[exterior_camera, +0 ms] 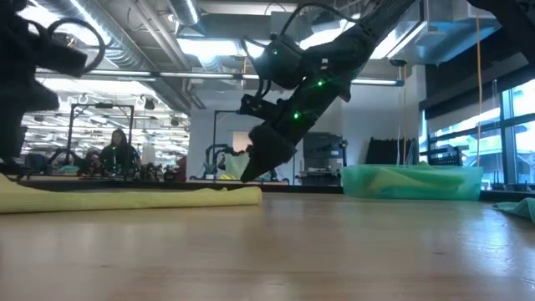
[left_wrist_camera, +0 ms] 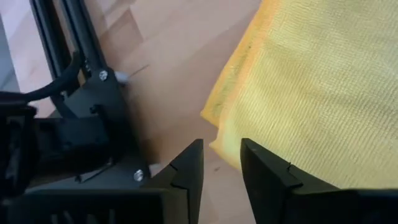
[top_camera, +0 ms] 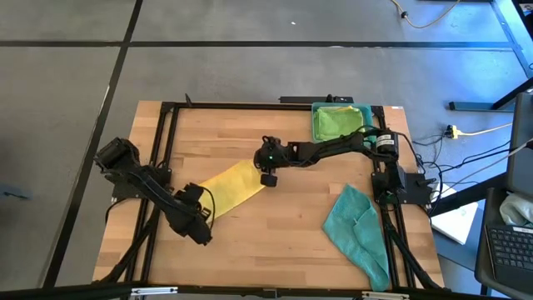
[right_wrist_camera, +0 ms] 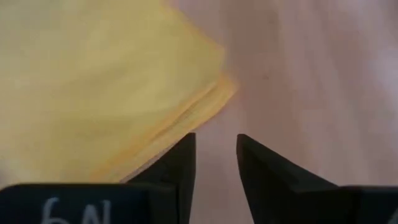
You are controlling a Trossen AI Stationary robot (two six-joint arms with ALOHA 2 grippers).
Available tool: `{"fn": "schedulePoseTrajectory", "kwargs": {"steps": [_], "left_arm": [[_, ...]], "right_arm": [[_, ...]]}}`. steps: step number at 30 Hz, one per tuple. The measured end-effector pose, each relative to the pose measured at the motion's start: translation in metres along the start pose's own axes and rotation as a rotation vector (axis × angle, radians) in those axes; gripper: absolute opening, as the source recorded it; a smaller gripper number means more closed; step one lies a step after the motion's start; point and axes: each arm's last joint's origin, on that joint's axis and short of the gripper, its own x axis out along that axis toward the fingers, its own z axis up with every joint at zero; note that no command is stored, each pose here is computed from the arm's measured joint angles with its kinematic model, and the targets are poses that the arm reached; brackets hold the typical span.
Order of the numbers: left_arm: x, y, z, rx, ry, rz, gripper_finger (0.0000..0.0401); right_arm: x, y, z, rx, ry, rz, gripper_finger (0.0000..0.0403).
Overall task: Fold microfiber towels
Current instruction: Fold the yellow microfiber cloth
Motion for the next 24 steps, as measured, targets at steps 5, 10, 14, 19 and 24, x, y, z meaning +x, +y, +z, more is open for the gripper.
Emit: {"fn": "schedulePoseTrajectory", "kwargs": {"steps": [5,10,14,19,24], "left_arm": [[-0.018,0.019,0.005,-0.084,0.043,-0.106,0.0095],[-0.041,0.028,0.005,-0.12,-0.036,-0.34,0.0095],[-0.046,0.025,-0.004,-0.029,0.013,-0.403,0.0095],[-0.049,0.029,-0.015,-0.111,0.114,-0.389,0.0095],[-0.05,0.024,-0.022,-0.066,0.091,-0.422,0.0095]], "right_arm": [[-0.017,0.007,0.002,0.218,0.074,0.284,0.0119],[-0.028,0.026,0.003,0.069,0.068,0.561,0.0119],[-0.029,0.046,0.001,-0.142,0.038,0.596,0.0119],[-0.03,0.049,-0.002,-0.084,0.106,0.449,0.0119],[-0.031,0.056,-0.001,-0.3,0.062,0.41,0.0119]]}}
